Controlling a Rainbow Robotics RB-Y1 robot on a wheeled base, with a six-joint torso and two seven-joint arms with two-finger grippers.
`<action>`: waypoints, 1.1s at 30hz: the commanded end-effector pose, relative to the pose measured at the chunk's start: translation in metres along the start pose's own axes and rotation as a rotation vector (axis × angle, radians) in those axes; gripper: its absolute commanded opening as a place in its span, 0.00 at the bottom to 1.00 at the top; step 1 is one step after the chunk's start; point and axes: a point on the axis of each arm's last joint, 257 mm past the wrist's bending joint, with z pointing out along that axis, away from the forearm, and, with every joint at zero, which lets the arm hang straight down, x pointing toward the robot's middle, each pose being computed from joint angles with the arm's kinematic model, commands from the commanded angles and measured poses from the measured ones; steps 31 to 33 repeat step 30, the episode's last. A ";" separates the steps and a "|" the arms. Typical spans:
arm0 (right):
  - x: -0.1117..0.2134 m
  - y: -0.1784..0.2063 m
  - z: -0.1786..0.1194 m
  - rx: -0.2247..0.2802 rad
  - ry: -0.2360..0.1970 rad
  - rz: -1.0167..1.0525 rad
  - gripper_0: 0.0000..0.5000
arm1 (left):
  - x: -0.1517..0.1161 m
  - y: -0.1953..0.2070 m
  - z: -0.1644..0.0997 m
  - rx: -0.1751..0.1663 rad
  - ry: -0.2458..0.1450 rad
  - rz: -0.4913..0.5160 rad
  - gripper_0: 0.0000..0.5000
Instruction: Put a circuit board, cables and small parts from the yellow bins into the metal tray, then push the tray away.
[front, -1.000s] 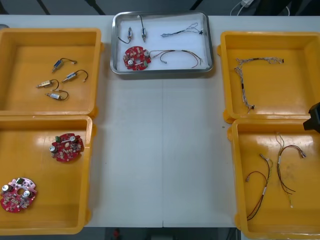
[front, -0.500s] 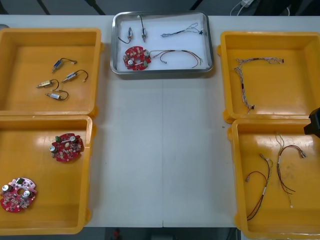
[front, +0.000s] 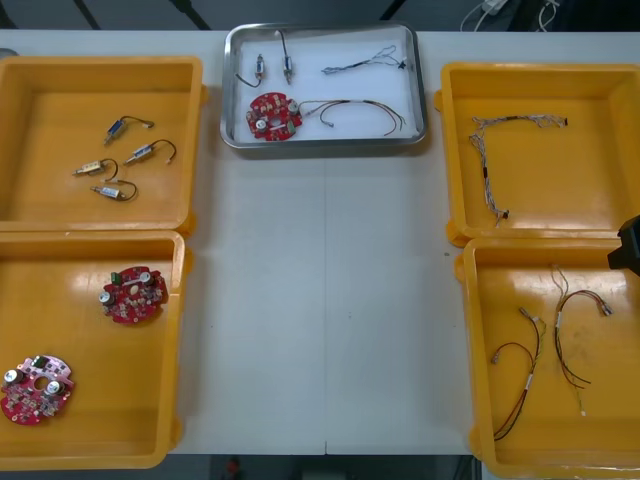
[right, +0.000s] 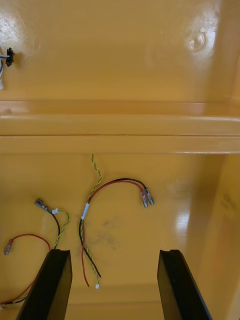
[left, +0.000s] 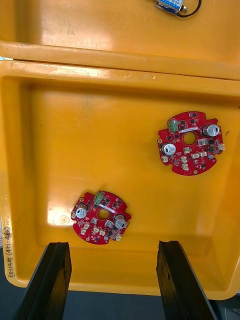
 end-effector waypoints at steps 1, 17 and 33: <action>-0.007 -0.011 -0.007 0.018 -0.029 0.028 1.00 | -0.003 0.003 -0.008 -0.018 -0.022 0.028 1.00; -0.007 -0.011 -0.007 0.018 -0.029 0.028 1.00 | -0.003 0.003 -0.008 -0.018 -0.022 0.028 1.00; -0.007 -0.011 -0.007 0.018 -0.029 0.028 1.00 | -0.003 0.003 -0.008 -0.018 -0.022 0.028 1.00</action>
